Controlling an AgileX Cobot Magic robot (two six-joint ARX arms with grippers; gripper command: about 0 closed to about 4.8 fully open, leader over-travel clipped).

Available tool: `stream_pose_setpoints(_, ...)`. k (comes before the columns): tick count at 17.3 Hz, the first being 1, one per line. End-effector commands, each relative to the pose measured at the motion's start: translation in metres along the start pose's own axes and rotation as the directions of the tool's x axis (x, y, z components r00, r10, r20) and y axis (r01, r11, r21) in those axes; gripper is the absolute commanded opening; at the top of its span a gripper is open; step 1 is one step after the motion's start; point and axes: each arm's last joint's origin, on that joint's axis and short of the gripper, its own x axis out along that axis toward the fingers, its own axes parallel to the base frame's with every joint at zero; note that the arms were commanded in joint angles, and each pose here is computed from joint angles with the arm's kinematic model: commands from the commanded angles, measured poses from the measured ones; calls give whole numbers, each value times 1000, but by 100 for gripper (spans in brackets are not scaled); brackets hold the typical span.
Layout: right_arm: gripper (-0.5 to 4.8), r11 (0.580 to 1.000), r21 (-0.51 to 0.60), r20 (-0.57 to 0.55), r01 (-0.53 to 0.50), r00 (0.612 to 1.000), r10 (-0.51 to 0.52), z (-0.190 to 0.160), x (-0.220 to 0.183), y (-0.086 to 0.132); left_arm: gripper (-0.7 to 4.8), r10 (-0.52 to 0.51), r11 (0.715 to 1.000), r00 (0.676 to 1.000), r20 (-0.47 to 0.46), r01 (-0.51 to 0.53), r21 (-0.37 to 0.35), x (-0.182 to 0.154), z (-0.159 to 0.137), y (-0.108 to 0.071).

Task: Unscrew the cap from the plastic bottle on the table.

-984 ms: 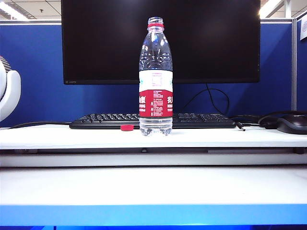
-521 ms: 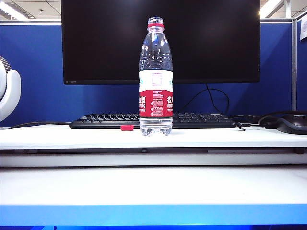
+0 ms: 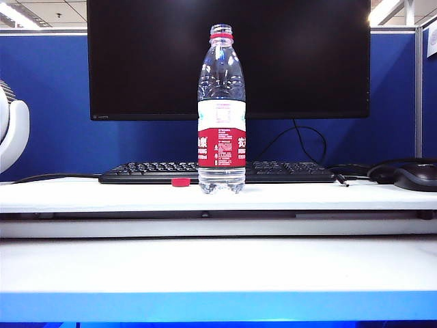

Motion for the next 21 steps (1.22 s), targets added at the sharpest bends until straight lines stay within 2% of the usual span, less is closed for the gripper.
stream_pose_setpoints(1,-6,1000,-5,15,-3,1000,3,2,-1,1,-3,16,1000,999,37,-17,11,0,4,0)
stream_pose_setpoints(10,-6,1000,-5,15,-3,1000,3,2,-1,1,-3,-5,1000,999,34,5,2,0,3,0)
stream_pose_setpoints(15,-6,1000,-5,15,-3,1000,3,2,-1,1,-3,-59,998,998,30,59,4,0,3,-2)
stream_pose_setpoints(21,-6,1000,-5,15,-3,1000,3,2,-1,1,-3,-59,998,998,30,59,9,0,3,-2)
